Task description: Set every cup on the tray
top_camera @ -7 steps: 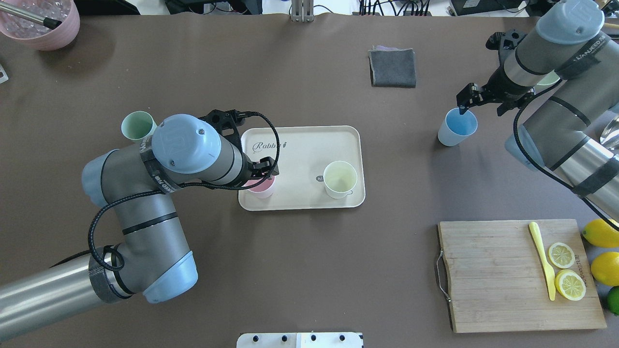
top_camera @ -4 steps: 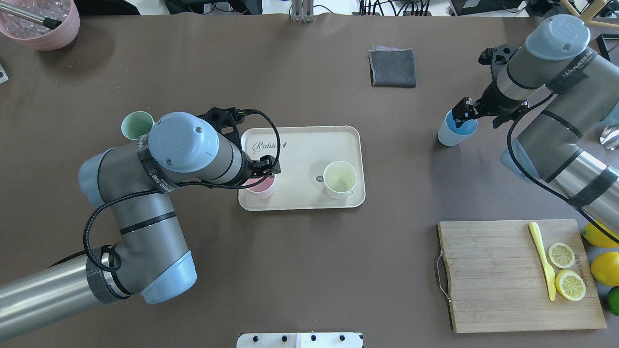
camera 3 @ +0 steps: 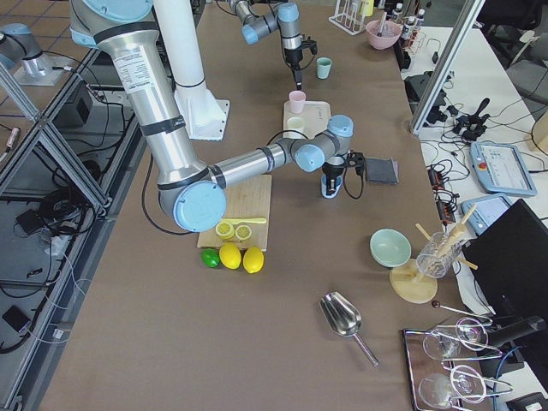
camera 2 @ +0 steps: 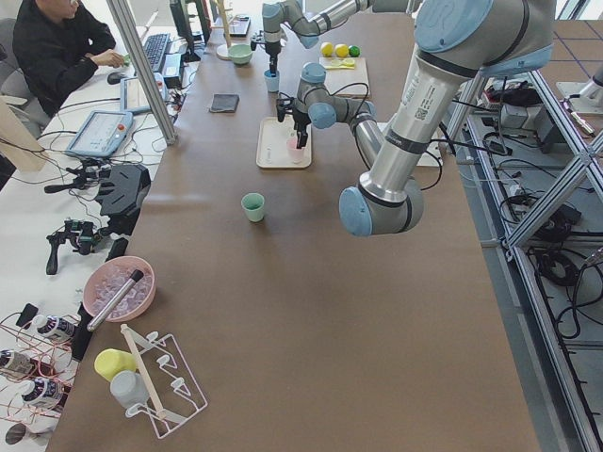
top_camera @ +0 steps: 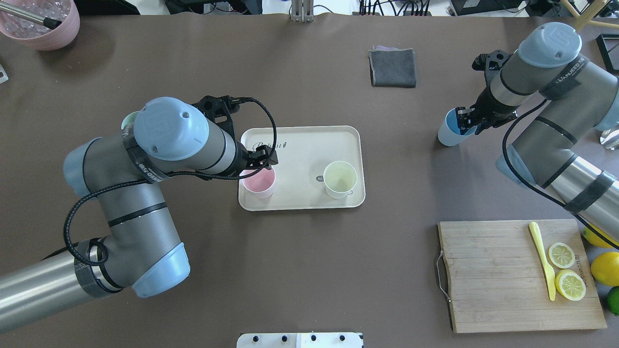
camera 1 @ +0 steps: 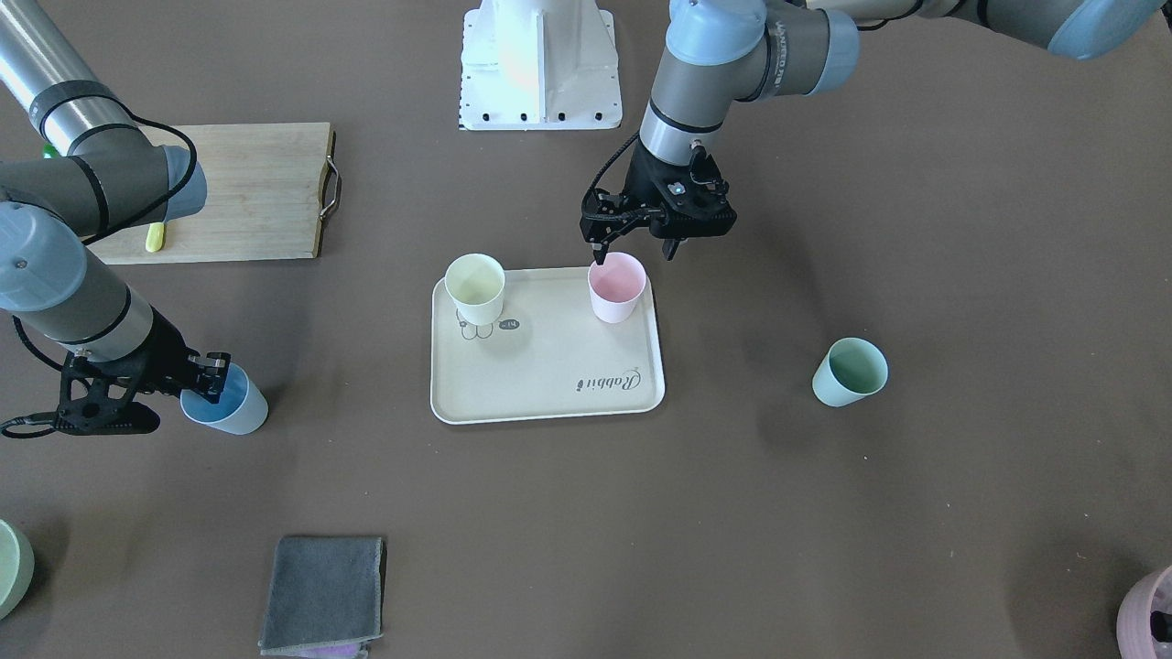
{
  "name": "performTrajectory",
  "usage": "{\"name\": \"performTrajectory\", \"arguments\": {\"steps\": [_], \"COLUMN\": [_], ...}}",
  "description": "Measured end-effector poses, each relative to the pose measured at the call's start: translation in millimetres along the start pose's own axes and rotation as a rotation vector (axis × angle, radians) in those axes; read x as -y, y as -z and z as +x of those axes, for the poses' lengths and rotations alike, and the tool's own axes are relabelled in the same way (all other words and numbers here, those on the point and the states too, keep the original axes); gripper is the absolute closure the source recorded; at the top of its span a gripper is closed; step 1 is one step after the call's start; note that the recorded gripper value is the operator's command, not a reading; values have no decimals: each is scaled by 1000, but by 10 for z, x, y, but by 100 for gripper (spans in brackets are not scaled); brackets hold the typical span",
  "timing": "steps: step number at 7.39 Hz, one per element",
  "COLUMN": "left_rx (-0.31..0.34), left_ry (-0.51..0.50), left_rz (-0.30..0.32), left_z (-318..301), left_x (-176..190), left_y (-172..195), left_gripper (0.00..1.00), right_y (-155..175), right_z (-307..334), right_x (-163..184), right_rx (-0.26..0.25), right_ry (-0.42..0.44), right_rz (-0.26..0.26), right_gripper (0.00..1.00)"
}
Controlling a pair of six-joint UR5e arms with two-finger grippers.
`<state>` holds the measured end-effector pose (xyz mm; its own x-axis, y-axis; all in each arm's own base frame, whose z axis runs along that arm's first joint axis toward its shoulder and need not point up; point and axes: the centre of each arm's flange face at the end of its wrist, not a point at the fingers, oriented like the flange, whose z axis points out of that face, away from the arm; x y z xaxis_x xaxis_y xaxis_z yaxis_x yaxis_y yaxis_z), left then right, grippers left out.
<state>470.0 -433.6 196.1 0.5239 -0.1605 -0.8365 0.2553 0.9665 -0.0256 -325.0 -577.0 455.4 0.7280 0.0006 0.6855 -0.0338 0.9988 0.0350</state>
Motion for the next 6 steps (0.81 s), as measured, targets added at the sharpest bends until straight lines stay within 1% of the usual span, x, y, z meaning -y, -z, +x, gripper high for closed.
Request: {"name": "performTrajectory", "arguments": {"steps": [2,3,4,6], "left_rx": [-31,-34,-12,83], "left_ry": [-3,-13,-46,-153], "left_rz": [-21,-22,-9,19], "left_z": [-117,-241,-438,-1026], "left_x": [400,662,953,1511], "left_y": [401,585,730,934], "left_gripper": [3,3,3,3], "right_y": [136,279,460,856], "right_z": [-185,-297,-464,-1108], "right_x": [7,-6,1,125], "right_rx": [27,50,76,116], "right_ry": [21,35,40,3], "right_rz": [16,29,44,59], "right_gripper": [100,100,100,100]}}
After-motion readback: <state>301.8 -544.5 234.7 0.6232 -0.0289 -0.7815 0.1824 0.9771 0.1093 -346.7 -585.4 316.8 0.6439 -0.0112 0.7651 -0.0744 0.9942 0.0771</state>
